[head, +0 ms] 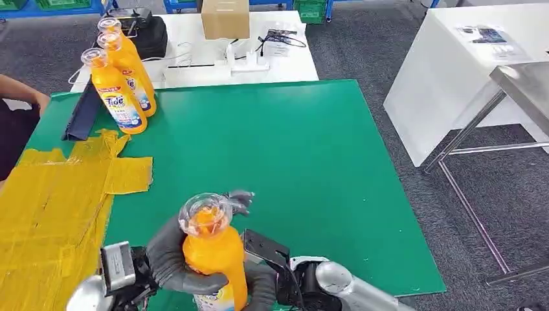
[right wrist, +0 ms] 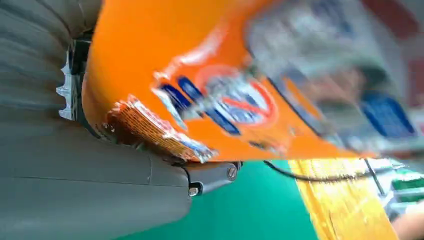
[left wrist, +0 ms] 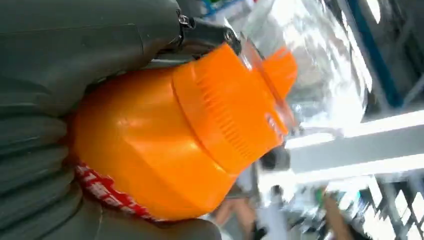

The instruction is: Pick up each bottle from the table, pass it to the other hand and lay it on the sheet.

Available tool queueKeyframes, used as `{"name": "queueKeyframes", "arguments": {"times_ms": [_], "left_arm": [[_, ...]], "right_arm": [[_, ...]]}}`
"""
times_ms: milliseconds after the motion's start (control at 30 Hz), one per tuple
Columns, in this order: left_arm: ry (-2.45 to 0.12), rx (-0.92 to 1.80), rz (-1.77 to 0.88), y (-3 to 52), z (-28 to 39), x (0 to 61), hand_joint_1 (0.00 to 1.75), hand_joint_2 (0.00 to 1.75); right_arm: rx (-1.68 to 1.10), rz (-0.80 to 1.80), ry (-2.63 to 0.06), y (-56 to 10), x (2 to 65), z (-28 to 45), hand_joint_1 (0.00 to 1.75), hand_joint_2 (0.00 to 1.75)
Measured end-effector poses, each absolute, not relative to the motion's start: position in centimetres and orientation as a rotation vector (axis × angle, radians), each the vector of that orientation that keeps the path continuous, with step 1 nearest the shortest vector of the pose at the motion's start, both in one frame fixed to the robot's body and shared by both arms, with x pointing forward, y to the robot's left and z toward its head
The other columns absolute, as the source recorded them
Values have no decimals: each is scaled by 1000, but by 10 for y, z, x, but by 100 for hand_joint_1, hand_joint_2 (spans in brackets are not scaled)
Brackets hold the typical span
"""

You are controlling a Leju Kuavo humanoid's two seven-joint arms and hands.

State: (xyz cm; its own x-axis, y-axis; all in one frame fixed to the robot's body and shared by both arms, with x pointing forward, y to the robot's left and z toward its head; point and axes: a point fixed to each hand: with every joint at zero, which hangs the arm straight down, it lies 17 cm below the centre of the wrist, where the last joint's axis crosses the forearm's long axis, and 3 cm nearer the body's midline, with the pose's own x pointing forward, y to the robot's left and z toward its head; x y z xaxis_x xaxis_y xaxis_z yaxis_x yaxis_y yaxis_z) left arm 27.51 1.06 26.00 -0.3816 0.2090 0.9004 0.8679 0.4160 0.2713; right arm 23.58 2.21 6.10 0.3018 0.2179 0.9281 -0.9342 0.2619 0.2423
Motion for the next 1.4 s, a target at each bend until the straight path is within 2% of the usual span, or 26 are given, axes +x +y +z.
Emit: {"name": "queueKeyframes", "arguments": {"times_ms": [167,400,1033,1067,1400], "left_arm": [[-1664,-1017,-1249,18,230,264,175,175],[-1510,-1030,-1389,35,205,268,175,175],[-1452,-1037,-1365,47,187,268,175,175],[-1449,-1046,-1352,47,187,267,0,175],[-1167,-1303,-1016,56,192,256,0,175]], "right_arm": [[1000,1010,-854,20,221,46,175,175],[999,1042,-789,21,213,31,175,175],[987,1083,-748,21,206,20,175,175],[984,1086,-746,21,206,19,175,175],[947,1111,-724,17,202,9,175,175]]}}
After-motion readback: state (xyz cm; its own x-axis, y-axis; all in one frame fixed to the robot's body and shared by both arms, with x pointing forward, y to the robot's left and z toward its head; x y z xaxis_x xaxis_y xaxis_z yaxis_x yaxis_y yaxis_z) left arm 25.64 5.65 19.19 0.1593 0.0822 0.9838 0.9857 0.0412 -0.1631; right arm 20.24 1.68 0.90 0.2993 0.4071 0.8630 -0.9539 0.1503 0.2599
